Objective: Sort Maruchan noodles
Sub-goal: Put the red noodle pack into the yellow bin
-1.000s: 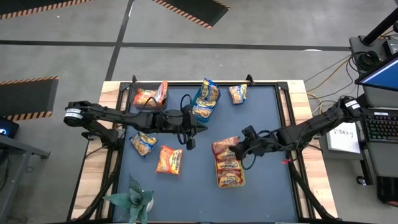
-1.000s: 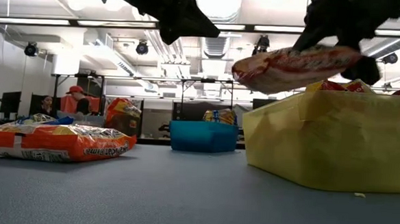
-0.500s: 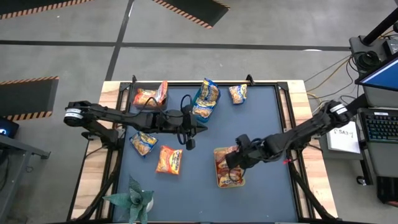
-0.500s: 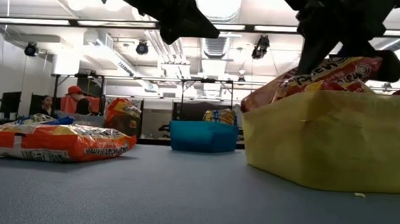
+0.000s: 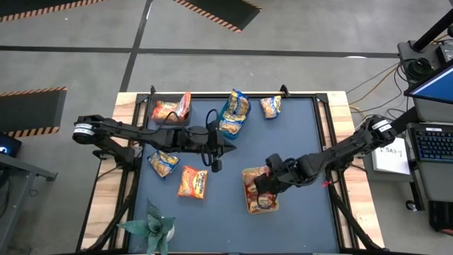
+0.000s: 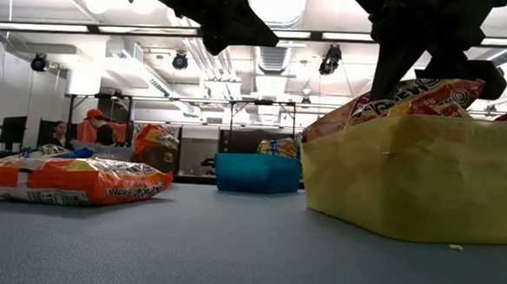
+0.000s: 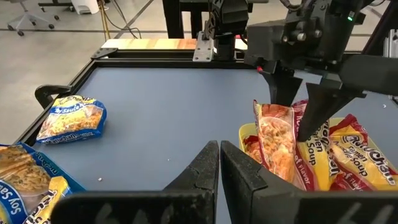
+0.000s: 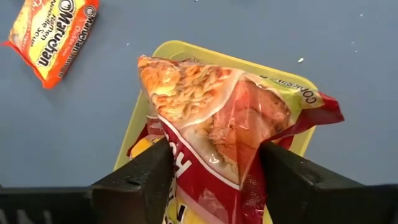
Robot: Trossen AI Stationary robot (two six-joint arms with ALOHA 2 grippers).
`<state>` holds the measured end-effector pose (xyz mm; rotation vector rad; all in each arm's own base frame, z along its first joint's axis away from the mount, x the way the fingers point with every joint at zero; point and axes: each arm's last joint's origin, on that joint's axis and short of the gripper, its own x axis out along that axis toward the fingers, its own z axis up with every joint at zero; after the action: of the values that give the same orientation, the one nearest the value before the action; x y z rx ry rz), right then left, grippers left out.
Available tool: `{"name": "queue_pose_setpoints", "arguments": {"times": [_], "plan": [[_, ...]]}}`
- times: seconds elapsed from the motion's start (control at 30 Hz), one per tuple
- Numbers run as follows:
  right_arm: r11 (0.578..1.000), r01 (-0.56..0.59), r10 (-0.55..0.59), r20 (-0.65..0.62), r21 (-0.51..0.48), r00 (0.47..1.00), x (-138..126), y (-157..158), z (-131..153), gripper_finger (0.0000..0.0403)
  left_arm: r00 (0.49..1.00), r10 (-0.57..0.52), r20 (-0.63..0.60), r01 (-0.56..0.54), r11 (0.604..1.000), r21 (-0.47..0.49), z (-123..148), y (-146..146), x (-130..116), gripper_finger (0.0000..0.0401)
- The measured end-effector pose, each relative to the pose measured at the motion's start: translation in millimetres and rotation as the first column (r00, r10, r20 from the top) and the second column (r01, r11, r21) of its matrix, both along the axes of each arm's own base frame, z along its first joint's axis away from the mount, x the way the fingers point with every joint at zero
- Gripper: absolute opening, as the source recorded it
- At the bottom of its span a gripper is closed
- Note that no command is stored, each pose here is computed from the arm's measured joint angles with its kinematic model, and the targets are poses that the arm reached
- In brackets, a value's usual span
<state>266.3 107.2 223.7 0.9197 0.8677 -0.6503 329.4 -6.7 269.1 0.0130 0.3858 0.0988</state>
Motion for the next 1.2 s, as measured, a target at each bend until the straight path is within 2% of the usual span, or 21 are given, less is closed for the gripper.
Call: {"name": "queue_pose_setpoints", "arguments": {"times": [0.23,0.47,0.6,0.77,0.93,1.2], "plan": [[1.000,-0.026,0.026,-0.047,0.005,0.999,-11,-4,17,0.0232,1.000,-0.001,0.000,0.001,1.000,0.000,0,0,0,0.0000],[0.996,-0.073,0.066,-0.124,-0.051,0.990,-25,-10,45,0.0222,1.000,-0.004,0.012,0.004,1.000,-0.006,-1,-2,2,0.0000],[0.988,-0.140,0.134,-0.091,-0.068,0.987,-17,-7,43,0.0182,0.999,-0.017,0.041,0.017,1.000,-0.018,-10,-8,13,0.0000],[0.976,-0.215,0.211,-0.086,-0.040,0.974,-11,-2,25,0.0097,0.998,-0.058,0.036,0.059,0.998,-0.002,-30,-21,26,0.0000],[0.972,-0.229,0.221,-0.133,-0.045,0.966,-14,-3,10,0.0020,0.995,-0.094,0.010,0.094,0.996,0.007,-46,-30,34,0.0000],[0.966,-0.252,0.239,-0.160,-0.065,0.958,-18,-5,-4,0.0009,0.995,-0.091,-0.042,0.090,0.996,-0.022,-79,-34,46,0.0000]]}}
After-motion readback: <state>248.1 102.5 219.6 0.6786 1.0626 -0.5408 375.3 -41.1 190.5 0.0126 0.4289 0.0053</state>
